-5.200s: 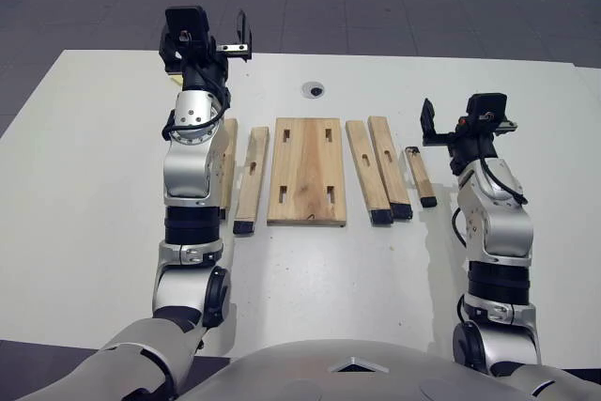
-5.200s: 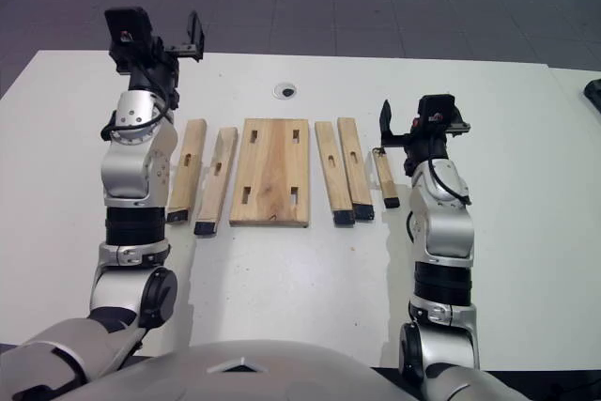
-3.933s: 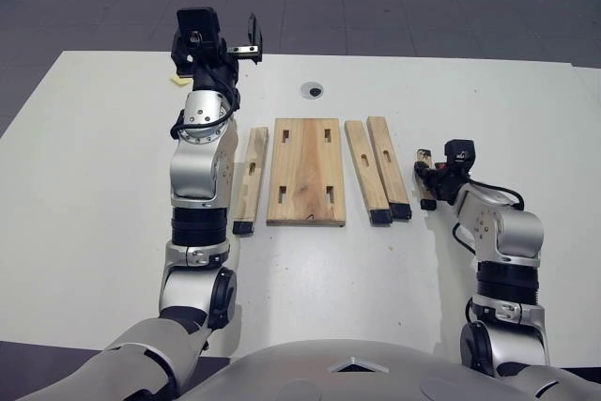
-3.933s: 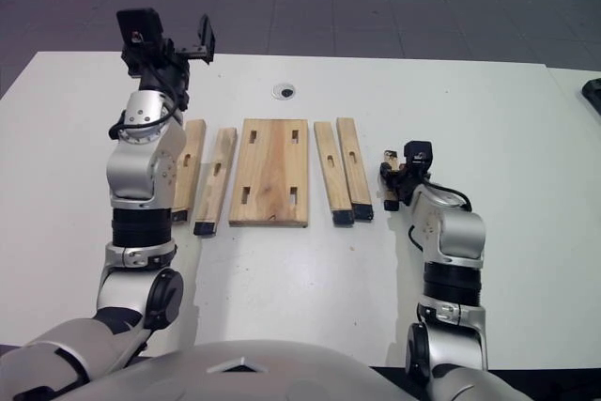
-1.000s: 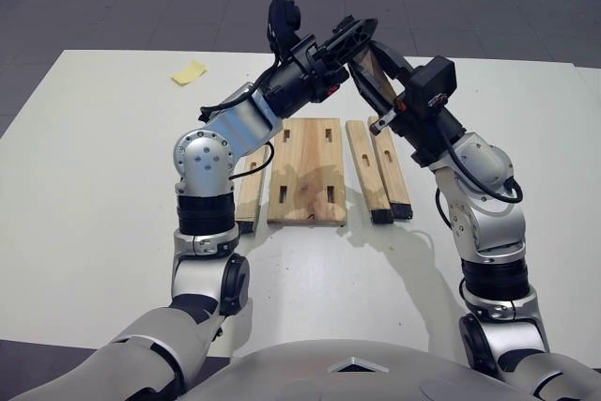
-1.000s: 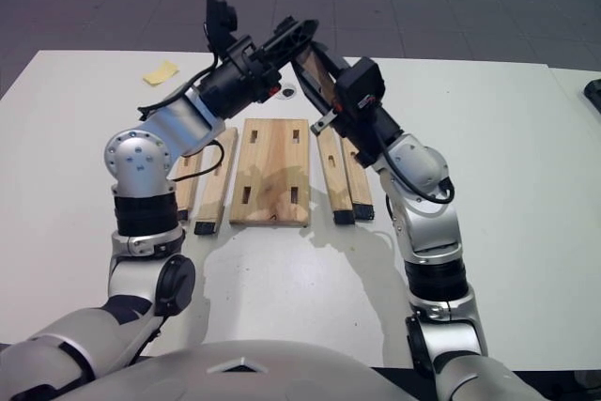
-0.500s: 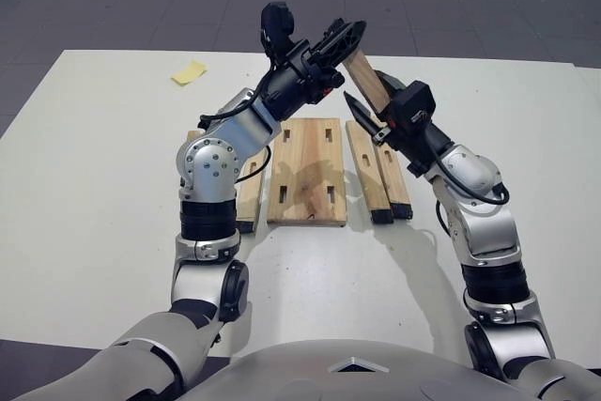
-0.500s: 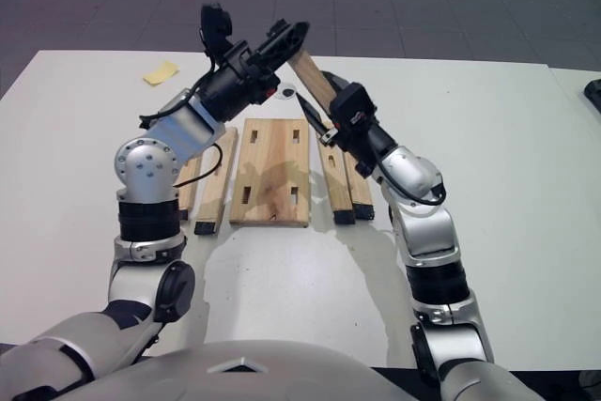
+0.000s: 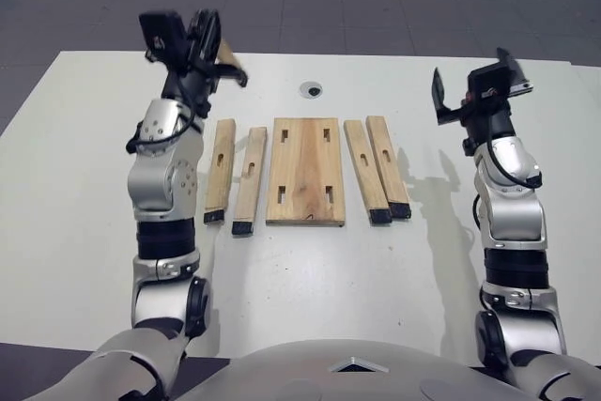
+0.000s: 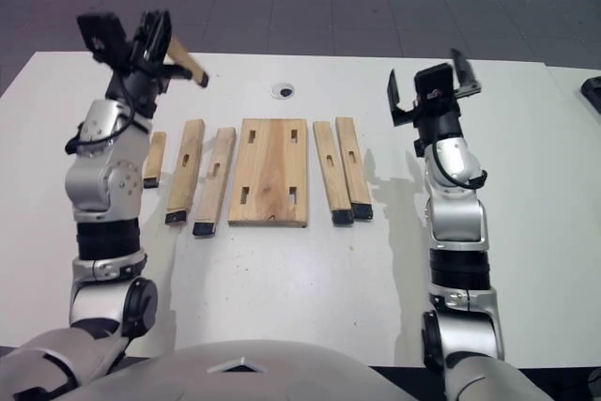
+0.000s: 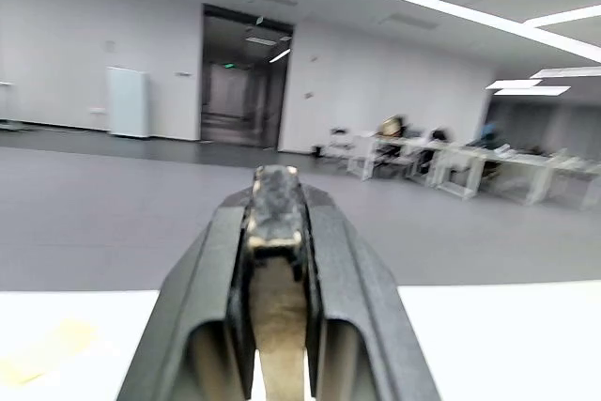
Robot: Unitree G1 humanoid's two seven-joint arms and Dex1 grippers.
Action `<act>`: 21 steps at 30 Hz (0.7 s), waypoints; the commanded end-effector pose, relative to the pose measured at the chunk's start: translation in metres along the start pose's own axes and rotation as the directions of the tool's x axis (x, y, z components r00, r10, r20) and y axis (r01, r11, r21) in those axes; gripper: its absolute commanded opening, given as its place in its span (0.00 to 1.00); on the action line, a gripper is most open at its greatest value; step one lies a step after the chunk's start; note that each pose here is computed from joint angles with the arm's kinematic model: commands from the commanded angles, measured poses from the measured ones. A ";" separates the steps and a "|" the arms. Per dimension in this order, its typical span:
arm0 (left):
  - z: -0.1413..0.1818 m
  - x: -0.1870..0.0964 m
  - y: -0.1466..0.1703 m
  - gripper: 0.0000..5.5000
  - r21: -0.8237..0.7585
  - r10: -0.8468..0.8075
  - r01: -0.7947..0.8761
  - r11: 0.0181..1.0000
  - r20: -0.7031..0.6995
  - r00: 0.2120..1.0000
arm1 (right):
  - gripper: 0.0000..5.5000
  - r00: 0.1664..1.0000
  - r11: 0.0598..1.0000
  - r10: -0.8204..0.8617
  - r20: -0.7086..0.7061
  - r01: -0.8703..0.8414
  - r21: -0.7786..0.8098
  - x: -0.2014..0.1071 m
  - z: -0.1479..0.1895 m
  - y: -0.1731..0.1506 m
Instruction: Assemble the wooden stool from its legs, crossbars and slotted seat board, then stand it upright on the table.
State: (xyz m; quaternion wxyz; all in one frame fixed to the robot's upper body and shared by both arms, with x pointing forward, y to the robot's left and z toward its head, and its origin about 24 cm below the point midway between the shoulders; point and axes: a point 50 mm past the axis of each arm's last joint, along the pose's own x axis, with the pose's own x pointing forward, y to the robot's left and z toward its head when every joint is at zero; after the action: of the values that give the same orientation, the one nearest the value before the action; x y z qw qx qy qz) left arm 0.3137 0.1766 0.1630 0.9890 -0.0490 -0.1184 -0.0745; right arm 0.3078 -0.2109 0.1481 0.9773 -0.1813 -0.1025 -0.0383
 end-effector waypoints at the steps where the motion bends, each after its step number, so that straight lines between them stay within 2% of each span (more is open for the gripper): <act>1: -0.019 -0.027 0.010 0.08 0.024 0.061 -0.059 0.998 -0.107 0.992 | 0.98 0.992 0.986 -0.125 0.002 0.124 0.109 0.004 0.007 0.006; 8: -0.025 -0.050 0.035 0.08 -0.003 0.170 -0.173 0.985 -0.160 0.972 | 0.98 0.985 0.977 -0.173 -0.010 0.173 0.122 -0.008 0.002 0.006; 16: -0.028 -0.049 0.026 0.08 -0.117 0.131 -0.151 0.982 -0.157 0.979 | 0.98 0.984 0.973 -0.180 -0.016 0.180 0.145 -0.012 0.002 0.011; 21: -0.034 -0.054 0.029 0.08 -0.113 0.162 -0.183 0.977 -0.176 0.971 | 0.98 0.983 0.972 -0.182 -0.025 0.183 0.149 -0.015 0.000 0.011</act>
State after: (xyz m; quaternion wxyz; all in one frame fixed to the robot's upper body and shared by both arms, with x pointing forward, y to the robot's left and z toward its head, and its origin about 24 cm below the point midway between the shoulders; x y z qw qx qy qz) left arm 0.2767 0.2050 0.1211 0.9925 -0.1158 -0.0373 -0.0116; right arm 0.2968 -0.1999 0.1432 0.9801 -0.1020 -0.1217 -0.1189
